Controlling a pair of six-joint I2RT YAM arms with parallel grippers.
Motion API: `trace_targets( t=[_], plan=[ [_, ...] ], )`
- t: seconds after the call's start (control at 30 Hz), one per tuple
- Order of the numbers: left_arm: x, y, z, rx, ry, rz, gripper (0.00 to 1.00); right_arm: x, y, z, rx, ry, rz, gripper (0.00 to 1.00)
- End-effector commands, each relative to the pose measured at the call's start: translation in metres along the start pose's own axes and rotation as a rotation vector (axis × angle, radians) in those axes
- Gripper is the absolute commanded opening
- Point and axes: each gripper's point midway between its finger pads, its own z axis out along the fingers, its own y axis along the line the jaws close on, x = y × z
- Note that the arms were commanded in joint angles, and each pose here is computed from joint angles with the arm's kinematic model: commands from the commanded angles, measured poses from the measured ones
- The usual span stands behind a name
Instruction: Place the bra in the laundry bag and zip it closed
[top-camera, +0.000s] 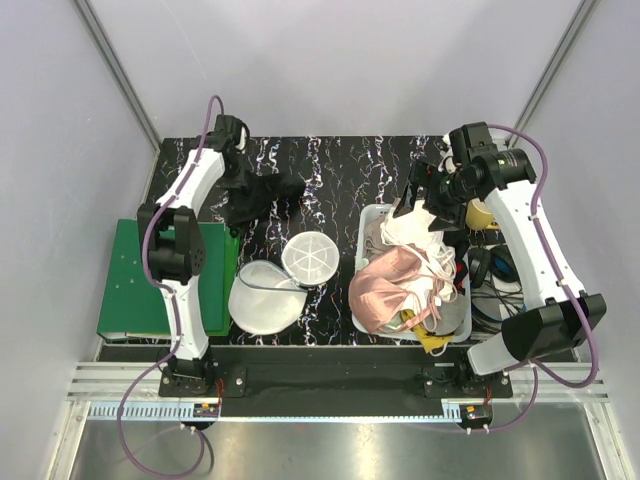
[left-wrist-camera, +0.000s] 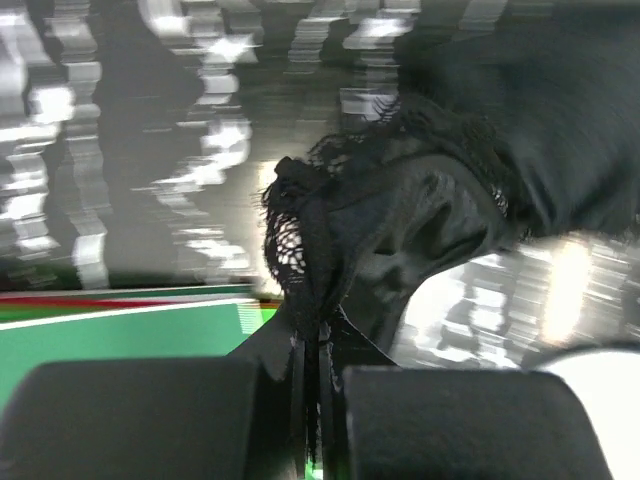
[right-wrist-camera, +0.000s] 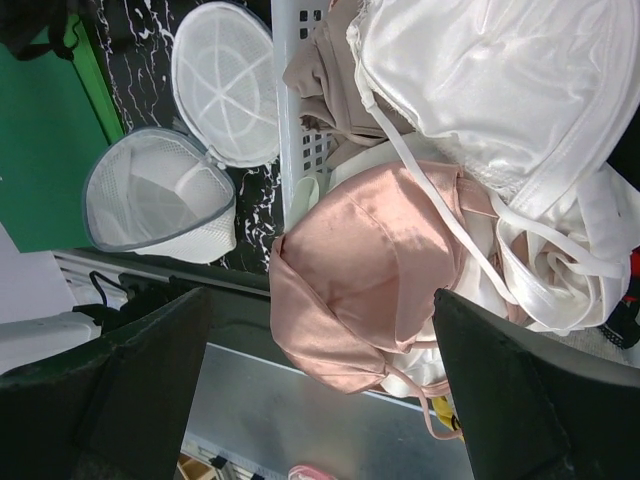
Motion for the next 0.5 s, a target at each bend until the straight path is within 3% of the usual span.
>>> trace_targets(
  t=[0.0, 0.17, 0.3, 0.47],
  plan=[
    [-0.045, 0.048, -0.017, -0.273, -0.131, 0.089, 0.0, -0.002, 0.007, 0.005, -0.032, 0.038, 0.007, 1.0],
    [-0.066, 0.071, -0.022, -0.401, -0.188, 0.046, 0.0, -0.001, 0.006, 0.014, -0.031, 0.07, 0.026, 1.0],
    [-0.093, 0.054, -0.043, -0.288, -0.327, -0.046, 0.0, 0.0, 0.005, 0.024, -0.027, 0.098, 0.037, 1.0],
    [-0.107, 0.046, -0.069, -0.218, -0.39, -0.097, 0.0, -0.004, 0.008, 0.03, -0.035, 0.108, 0.041, 1.0]
  ],
)
